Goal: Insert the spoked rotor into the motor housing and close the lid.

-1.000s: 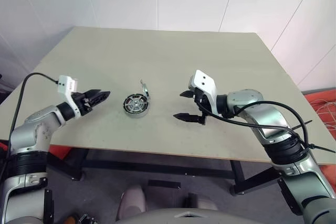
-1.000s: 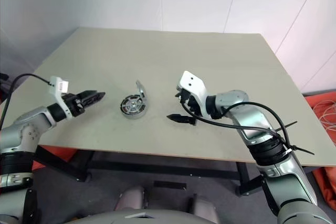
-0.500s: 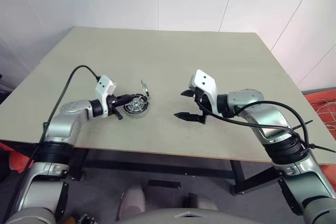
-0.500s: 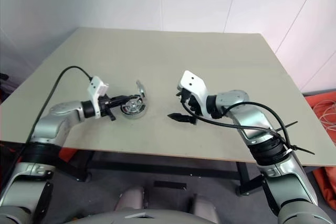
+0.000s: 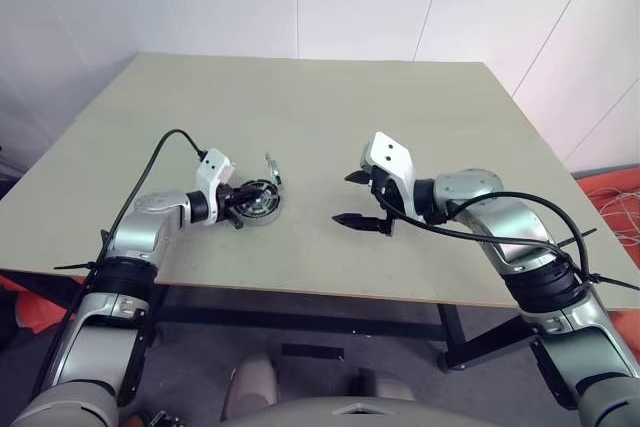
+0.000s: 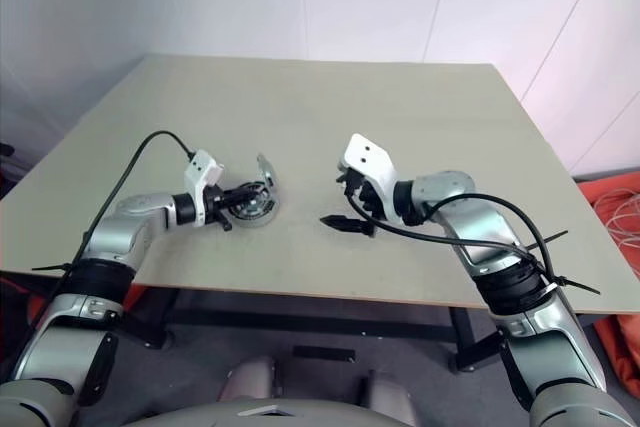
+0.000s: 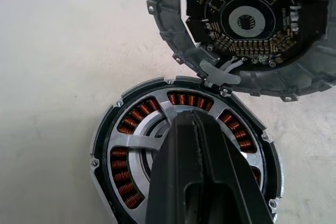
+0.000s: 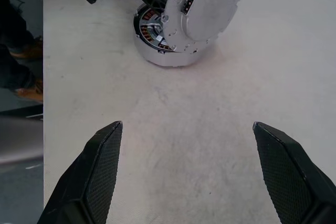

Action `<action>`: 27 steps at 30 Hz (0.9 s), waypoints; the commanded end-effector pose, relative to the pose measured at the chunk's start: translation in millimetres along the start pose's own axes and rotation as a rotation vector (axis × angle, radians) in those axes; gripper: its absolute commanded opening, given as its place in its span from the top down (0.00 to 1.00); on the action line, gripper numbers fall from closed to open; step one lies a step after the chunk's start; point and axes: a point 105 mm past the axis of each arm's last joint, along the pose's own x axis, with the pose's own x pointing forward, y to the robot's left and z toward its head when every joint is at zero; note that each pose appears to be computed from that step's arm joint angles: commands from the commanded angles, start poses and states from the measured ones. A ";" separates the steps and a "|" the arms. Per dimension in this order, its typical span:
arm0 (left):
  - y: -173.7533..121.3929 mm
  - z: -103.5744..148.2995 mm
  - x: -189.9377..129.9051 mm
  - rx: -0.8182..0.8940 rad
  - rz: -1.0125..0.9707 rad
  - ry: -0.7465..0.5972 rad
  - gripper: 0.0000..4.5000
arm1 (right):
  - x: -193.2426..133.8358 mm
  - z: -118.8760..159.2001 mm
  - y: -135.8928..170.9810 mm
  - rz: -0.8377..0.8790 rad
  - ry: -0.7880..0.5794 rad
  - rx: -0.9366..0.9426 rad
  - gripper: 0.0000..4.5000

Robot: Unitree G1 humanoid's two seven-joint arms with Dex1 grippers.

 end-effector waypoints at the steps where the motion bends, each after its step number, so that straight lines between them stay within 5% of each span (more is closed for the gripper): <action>1: 6.7 24.9 -12.9 -0.072 0.021 -0.121 1.00 | -6.9 29.9 -6.3 -0.010 -0.059 -0.096 0.00; 8: 28.5 35.9 -53.7 -0.126 0.143 -0.208 1.00 | -2.4 44.4 -5.8 0.011 -0.086 -0.140 0.00; 16: 29.5 14.0 -81.2 -0.104 0.181 -0.032 1.00 | 3.3 42.8 -1.6 0.044 -0.080 -0.146 0.00; 27: 49.4 32.2 -102.8 -0.216 0.265 -0.192 1.00 | 21.5 81.6 14.0 0.134 -0.089 -0.329 0.00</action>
